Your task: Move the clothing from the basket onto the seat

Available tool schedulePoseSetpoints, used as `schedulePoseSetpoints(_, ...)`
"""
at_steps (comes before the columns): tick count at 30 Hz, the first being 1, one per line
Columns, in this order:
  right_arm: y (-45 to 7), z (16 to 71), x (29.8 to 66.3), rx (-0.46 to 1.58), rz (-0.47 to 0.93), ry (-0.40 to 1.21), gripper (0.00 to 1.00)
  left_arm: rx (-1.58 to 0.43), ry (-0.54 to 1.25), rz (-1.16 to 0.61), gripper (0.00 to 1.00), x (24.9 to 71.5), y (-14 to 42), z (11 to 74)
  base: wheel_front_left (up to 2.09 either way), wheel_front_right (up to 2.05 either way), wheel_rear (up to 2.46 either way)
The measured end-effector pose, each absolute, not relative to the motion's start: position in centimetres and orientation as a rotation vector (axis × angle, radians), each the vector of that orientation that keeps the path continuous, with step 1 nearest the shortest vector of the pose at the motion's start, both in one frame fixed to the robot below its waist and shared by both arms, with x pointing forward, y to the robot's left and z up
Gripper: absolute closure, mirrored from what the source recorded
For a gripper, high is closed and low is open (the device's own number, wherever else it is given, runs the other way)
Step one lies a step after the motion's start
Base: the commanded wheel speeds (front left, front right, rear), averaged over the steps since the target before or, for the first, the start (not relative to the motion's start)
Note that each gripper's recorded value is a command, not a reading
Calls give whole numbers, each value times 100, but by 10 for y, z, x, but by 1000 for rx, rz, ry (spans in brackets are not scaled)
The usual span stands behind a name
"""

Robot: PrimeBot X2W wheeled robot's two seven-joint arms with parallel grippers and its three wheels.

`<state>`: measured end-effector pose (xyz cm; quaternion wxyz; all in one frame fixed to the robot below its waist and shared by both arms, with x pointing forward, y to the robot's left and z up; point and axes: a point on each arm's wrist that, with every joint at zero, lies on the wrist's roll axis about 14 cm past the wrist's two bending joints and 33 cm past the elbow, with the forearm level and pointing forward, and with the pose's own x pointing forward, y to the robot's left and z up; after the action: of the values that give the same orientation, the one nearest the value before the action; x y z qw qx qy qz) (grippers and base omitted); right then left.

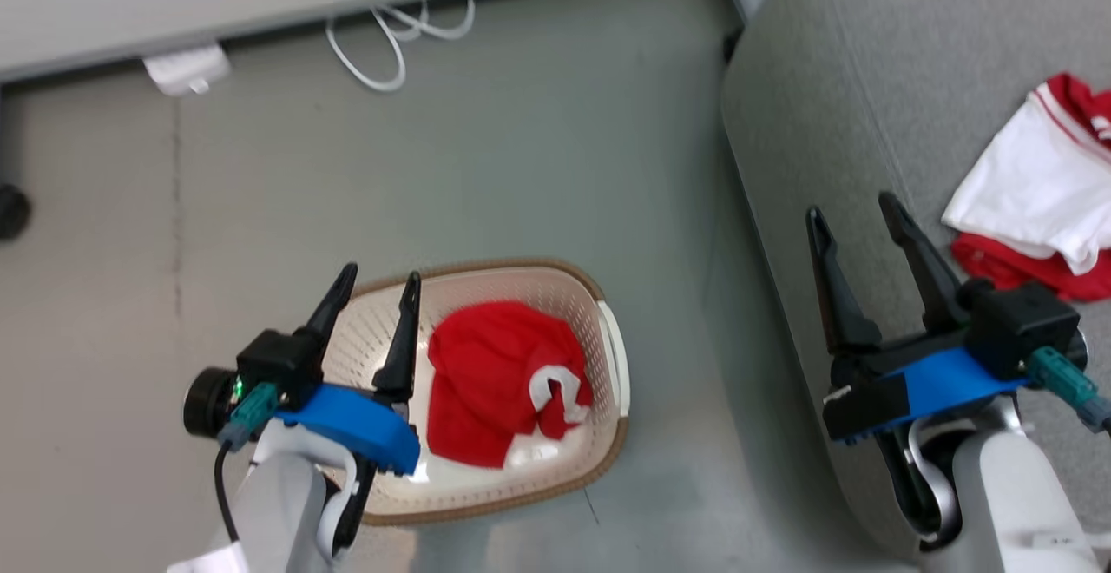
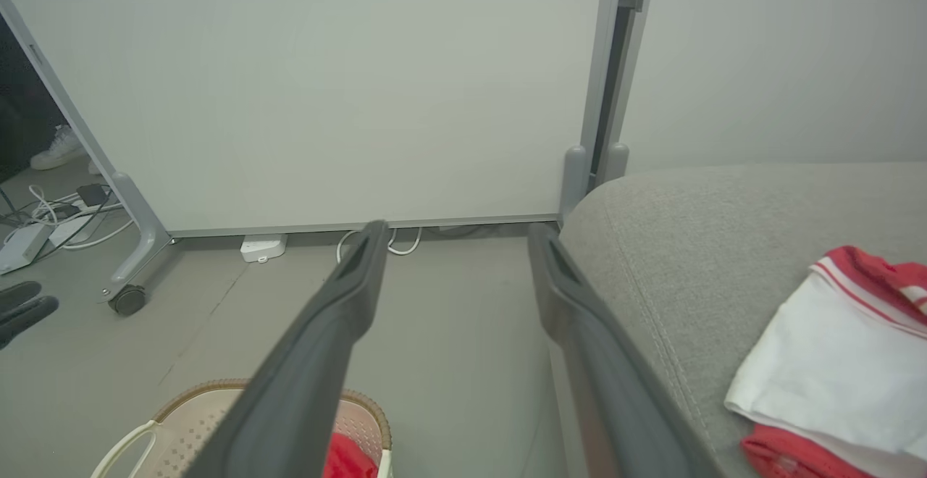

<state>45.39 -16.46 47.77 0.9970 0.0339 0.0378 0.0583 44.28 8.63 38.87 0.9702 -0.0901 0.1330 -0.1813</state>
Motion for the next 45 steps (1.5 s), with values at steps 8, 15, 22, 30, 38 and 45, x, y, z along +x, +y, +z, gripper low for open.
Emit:
schedulePoseSetpoints(8, -168, 439, 491, 57, 120, 109, 0, -109, 441, -576, 0, 463, 38, 308, 0, 0, 0)
schedulePoseSetpoints(15, -173, 391, 509, 66, 120, 171, 0, -6, 653, -811, 0, 438, 7, 216, 0, 0, 0)
schedulePoseSetpoints(22, -185, 358, 506, 72, 96, 229, 0, 12, 788, -941, 0, 411, -7, 166, 0, 0, 0)
schedulePoseSetpoints(30, -192, 335, 501, 93, 81, 271, 0, 39, 888, -1001, 0, 402, -8, 125, 0, 0, 0)
schedulePoseSetpoints(38, -203, 322, 495, 90, 55, 303, 0, 61, 982, -952, 0, 405, -8, 93, 0, 0, 0)
schedulePoseSetpoints(45, -205, 320, 493, 95, 48, 311, 0, 56, 1007, -937, 100, 406, -14, 91, 0, 0, 0)
